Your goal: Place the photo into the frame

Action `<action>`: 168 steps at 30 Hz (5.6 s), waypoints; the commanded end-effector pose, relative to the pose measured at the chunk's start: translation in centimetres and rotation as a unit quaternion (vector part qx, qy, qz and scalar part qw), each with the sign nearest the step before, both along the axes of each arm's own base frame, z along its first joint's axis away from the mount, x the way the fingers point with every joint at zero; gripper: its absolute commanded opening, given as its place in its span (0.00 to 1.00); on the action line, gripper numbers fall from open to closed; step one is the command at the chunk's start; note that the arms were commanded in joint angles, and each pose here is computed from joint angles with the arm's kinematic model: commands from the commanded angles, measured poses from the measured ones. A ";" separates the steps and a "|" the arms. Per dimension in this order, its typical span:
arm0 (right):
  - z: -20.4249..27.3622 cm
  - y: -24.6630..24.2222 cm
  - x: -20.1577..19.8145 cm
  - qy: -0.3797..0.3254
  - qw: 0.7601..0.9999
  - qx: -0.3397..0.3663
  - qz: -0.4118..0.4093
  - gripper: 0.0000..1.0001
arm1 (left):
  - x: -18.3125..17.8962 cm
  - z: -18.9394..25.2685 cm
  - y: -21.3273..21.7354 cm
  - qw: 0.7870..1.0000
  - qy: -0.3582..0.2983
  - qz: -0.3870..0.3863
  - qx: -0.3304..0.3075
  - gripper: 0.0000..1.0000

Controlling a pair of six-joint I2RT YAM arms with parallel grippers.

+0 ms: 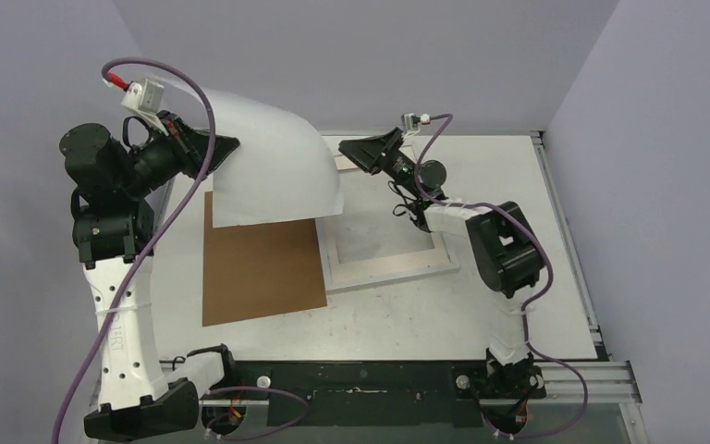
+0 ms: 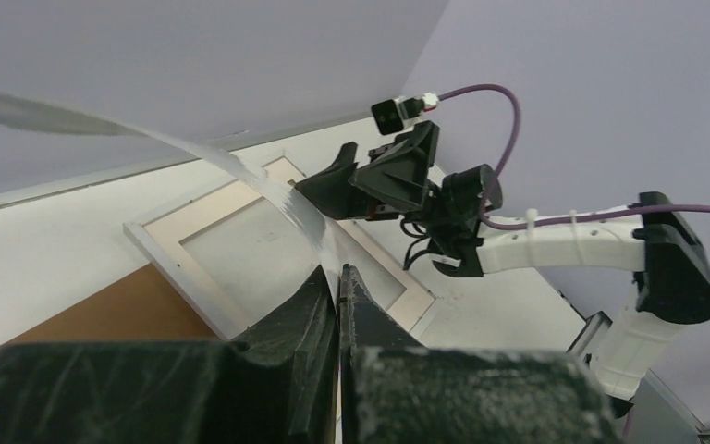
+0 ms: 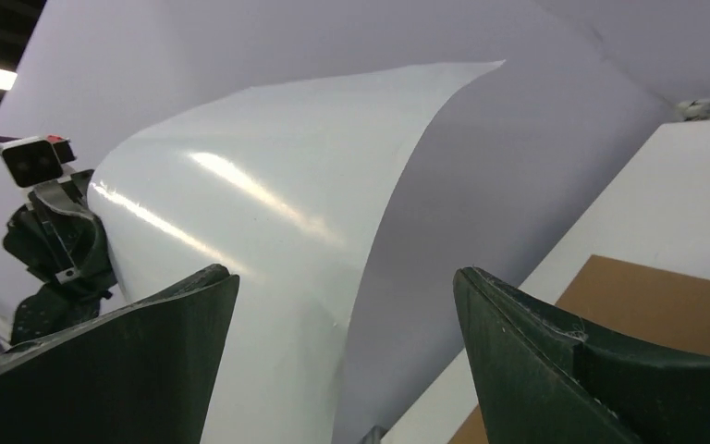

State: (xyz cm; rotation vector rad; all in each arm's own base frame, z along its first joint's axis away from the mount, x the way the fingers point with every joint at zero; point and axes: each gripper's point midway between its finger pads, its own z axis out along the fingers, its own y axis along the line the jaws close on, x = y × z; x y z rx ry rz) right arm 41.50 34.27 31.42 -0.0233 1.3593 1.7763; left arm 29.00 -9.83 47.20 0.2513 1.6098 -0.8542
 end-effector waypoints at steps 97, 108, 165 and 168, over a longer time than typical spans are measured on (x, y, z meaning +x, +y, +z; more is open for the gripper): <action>6.2 1.7 -9.6 0.015 0.978 -0.065 0.197 0.58 | 2.1 -10.4 4.2 0.984 0.153 0.053 0.073 0.00; 5.0 2.1 -7.6 0.046 0.980 -0.100 0.164 0.22 | 0.8 -11.3 3.5 0.981 0.177 0.026 0.075 0.00; -16.9 -9.2 -4.5 0.234 0.794 -0.560 0.018 0.22 | 0.4 -23.2 8.3 0.924 0.313 0.066 0.207 0.96; -17.8 -9.9 -4.1 0.251 0.800 -0.546 0.006 0.14 | 0.4 -23.5 8.3 0.922 0.320 0.063 0.208 0.96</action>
